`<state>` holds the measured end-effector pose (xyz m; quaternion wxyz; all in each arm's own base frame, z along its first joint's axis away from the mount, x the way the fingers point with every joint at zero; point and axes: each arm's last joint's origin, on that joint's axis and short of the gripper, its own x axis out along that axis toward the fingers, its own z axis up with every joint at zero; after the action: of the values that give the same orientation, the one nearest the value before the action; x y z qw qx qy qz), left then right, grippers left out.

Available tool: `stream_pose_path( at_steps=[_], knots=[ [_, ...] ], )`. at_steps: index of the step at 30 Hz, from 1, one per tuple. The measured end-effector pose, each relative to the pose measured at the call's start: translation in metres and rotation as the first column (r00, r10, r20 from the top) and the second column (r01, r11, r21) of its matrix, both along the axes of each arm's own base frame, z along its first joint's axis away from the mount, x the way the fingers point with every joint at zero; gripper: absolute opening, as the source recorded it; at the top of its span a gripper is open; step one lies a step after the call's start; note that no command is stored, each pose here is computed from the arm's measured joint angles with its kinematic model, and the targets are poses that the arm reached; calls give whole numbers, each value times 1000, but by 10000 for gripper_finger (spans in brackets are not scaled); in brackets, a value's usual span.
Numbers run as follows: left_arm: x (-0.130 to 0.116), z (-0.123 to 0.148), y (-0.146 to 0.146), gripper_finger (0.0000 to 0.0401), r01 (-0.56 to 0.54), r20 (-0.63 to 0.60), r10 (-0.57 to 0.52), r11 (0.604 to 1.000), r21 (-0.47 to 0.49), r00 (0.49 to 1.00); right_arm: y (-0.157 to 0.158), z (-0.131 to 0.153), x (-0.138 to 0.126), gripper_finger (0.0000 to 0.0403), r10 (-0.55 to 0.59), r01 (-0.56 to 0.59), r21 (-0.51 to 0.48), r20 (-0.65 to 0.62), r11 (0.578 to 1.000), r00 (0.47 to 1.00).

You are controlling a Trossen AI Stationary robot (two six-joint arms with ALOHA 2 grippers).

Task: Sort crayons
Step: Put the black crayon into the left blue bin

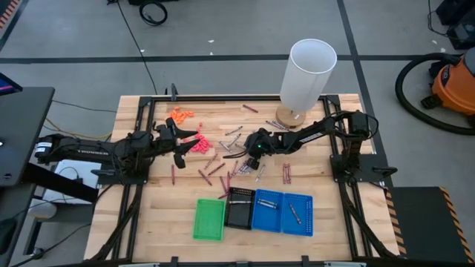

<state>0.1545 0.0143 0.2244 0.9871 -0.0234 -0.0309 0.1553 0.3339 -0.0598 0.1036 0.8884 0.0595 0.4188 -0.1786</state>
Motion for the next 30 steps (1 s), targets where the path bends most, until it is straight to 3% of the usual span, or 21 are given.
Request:
stream_pose_path(
  at_steps=[6, 14, 22, 30],
  knots=[
    [0, 0, 0, 157, 0, 0, 0, 1000, 0, 1000, 3, 0, 0, 40, -2, 2, -18, -7, 1000, 1000],
    [0, 0, 0, 157, 0, 0, 0, 1000, 0, 1000, 9, 10, -5, 39, -2, 2, -42, -14, 999, 1000],
    [0, 0, 0, 157, 0, 0, 0, 1000, 0, 1000, 16, 41, -12, 40, 13, -12, -46, 27, 999, 1000],
    [0, 0, 0, 157, 0, 0, 0, 1000, 0, 1000, 42, 74, -16, 40, 103, -98, -45, 128, 994, 986]
  ],
)
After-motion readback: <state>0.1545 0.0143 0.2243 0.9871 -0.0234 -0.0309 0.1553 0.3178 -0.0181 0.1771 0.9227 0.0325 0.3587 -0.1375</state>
